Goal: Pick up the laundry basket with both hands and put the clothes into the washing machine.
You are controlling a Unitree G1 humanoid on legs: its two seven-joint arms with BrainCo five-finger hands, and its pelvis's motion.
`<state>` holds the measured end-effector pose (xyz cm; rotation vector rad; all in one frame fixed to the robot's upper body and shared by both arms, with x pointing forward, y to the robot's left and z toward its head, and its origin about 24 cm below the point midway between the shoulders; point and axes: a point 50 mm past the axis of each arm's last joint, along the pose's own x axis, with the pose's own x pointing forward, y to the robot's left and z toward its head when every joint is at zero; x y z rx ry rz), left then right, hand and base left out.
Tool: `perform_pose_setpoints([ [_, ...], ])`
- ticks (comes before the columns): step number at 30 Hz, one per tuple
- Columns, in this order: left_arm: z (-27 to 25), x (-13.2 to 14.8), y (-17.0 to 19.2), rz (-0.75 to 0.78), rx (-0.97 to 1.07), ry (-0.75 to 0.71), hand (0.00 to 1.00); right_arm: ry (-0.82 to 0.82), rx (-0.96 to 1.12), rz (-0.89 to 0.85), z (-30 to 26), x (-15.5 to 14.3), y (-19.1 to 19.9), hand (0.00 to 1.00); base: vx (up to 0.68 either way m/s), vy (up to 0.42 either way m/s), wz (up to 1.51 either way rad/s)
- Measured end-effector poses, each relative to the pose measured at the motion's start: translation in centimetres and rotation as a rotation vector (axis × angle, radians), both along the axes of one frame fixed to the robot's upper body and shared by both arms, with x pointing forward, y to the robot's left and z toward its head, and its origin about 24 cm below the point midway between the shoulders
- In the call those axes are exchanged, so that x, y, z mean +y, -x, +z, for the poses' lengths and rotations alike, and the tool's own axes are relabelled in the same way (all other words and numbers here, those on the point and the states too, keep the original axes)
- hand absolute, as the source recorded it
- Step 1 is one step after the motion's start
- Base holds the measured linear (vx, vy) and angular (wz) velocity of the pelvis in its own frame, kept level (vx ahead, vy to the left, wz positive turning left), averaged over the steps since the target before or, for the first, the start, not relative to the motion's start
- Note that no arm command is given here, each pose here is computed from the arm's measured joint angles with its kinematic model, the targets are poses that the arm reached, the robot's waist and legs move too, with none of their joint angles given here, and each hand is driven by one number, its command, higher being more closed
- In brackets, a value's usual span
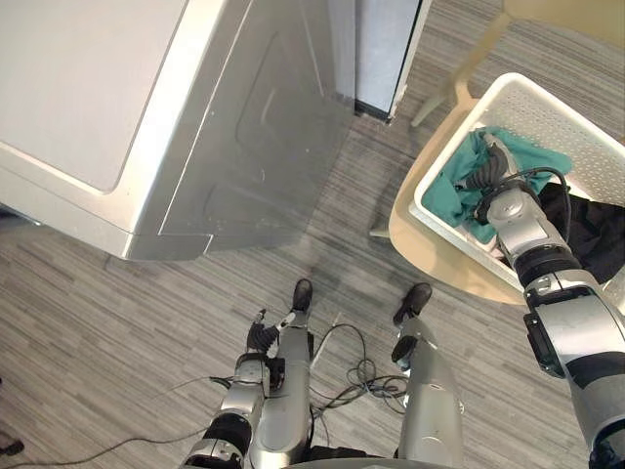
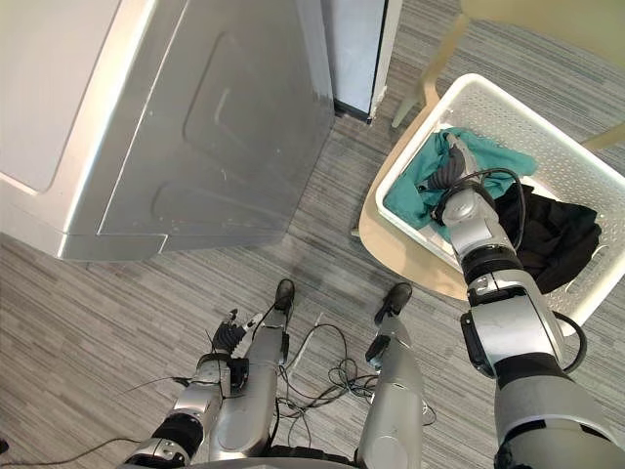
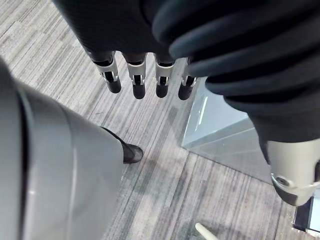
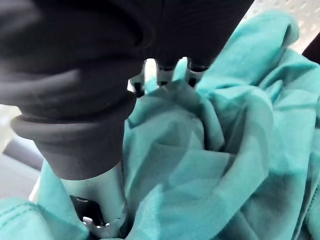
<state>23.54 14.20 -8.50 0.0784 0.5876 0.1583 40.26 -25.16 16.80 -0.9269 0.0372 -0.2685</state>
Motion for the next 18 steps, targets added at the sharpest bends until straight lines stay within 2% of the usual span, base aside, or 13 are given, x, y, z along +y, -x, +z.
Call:
perform_pose_setpoints([
  [9, 0.5, -0.1, -0.4, 0.068, -0.026, 0.059, 0.00, 0.115, 0.058, -0.008, -1.5, -0.1, 0.3, 1.00, 0.01, -0.007, 0.14],
  [14, 0.5, 0.0, -0.5, 0.089, -0.020, 0.077, 0.00, 0.012, 0.089, -0.050, -3.7, -0.3, 0.9, 1.00, 0.01, -0.016, -0.02],
  [18, 0.1, 0.7, 0.0, 0.150, 0.002, 0.103, 0.00, -0.141, 0.069, -0.134, -4.6, -1.8, 1.8, 1.00, -0.02, -0.003, -0.10],
])
